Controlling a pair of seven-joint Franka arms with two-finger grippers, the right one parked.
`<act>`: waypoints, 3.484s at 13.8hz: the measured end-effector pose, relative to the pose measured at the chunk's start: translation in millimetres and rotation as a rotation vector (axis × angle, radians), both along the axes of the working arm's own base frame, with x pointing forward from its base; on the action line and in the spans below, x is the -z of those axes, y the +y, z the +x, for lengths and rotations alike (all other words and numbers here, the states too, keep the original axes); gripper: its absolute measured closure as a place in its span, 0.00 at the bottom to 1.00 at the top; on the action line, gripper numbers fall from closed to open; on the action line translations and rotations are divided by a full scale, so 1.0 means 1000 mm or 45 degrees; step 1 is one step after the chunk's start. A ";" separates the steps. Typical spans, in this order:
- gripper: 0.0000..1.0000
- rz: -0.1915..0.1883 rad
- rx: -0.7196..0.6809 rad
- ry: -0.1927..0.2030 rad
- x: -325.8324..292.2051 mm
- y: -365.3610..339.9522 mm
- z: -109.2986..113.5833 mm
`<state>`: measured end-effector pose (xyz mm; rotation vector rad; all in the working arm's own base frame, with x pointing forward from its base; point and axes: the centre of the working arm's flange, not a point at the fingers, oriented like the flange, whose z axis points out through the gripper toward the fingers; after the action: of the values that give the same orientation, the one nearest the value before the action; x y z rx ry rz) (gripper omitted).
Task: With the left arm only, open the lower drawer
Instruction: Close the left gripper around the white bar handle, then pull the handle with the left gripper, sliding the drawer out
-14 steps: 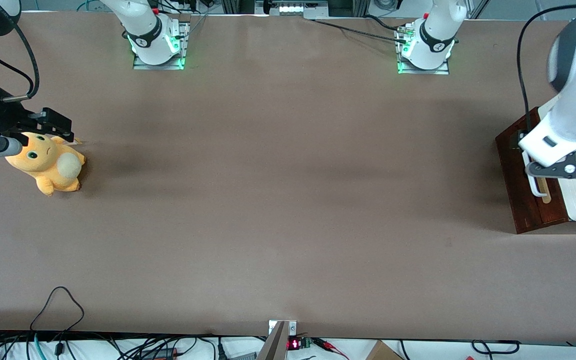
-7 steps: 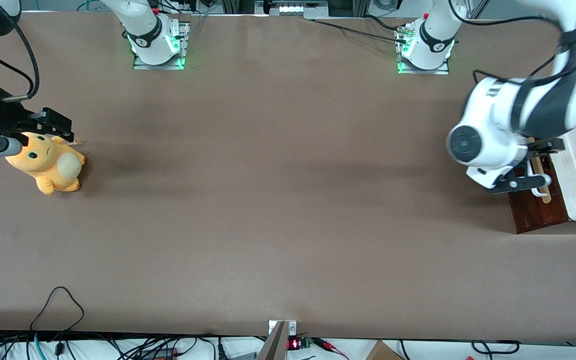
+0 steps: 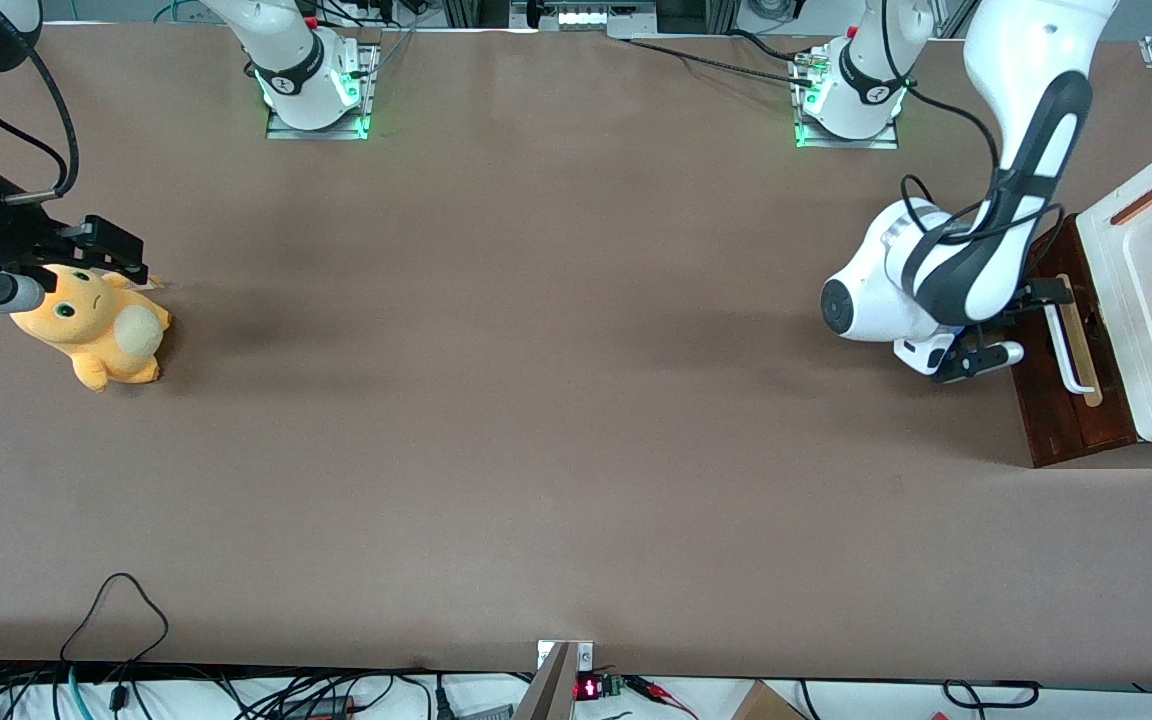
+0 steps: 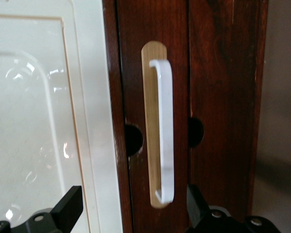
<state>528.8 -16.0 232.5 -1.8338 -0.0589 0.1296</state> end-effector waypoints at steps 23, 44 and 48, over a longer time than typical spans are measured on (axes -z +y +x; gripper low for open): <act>0.59 0.286 0.063 -0.050 0.072 0.048 -0.006; 0.82 0.295 0.096 -0.044 0.079 0.054 -0.004; 0.82 0.296 0.097 -0.044 0.079 0.054 -0.004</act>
<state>525.2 37.8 153.0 -1.6040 -0.0269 0.0361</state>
